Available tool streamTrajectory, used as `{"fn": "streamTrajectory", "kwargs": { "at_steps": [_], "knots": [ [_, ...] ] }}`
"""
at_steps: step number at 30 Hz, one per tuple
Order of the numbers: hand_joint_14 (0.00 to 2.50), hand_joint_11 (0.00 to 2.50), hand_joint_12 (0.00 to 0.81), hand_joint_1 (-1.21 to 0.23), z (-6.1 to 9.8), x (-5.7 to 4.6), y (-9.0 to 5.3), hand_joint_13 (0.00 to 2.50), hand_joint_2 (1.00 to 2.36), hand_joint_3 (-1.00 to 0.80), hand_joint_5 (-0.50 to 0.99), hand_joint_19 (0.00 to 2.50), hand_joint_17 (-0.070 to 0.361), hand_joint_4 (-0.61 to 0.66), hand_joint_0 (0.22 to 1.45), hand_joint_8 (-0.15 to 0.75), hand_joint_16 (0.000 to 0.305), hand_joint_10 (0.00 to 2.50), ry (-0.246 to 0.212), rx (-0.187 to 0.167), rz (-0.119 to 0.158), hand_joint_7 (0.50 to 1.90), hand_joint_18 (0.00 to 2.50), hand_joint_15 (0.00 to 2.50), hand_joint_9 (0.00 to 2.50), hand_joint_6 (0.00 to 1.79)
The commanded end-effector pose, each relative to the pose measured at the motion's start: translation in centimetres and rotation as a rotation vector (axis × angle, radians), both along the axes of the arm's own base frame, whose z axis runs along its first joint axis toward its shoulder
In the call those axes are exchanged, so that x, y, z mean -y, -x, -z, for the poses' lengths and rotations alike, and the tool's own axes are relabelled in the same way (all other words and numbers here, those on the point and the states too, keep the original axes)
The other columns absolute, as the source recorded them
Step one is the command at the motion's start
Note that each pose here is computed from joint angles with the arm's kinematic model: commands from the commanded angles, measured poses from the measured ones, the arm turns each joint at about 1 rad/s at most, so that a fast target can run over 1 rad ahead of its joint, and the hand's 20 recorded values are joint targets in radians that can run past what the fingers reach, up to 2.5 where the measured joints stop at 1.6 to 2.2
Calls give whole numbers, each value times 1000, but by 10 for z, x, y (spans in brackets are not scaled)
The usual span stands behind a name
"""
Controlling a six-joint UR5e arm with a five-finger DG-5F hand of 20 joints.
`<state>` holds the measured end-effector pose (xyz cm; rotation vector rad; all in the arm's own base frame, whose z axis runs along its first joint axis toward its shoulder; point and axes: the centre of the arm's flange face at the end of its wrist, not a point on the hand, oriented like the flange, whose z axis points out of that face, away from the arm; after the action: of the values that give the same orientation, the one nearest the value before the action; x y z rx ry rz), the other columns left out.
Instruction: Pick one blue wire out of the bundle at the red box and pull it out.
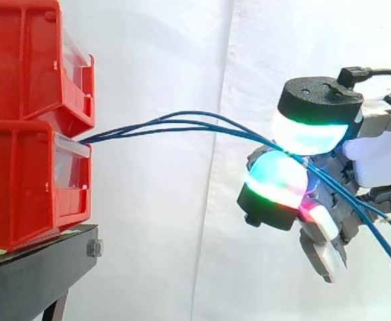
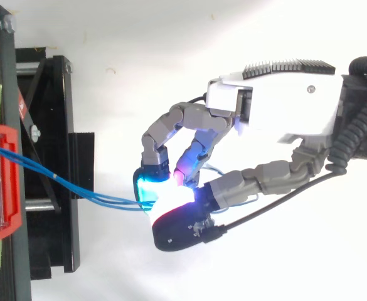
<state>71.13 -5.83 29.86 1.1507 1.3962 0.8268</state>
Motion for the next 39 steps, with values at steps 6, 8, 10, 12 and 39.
{"fn": "streamTrajectory", "kwargs": {
  "at_steps": [6,8,10,12,39],
  "knots": [
    [19,638,398,-832,0,0,1,1006,1015,-265,-151,521,106,58,666,345,47,13,1,-11,-1,965,895,575,1074,951],
    [20,653,396,-850,1,0,1,1005,1016,-280,-155,515,105,35,686,345,47,13,0,-12,-1,960,902,582,1071,956],
    [22,644,396,-856,0,0,2,1006,1014,-305,-158,510,105,15,701,341,47,14,-5,-10,0,967,907,572,1066,957],
    [20,658,393,-853,0,0,2,1008,1013,-329,-163,507,104,-16,720,345,46,11,-9,-10,-1,968,912,578,1063,961],
    [20,643,369,-857,-7,-1,9,983,1013,-346,-226,513,97,-207,790,254,43,11,-91,-37,-28,848,913,564,1002,971]
  ]
}}
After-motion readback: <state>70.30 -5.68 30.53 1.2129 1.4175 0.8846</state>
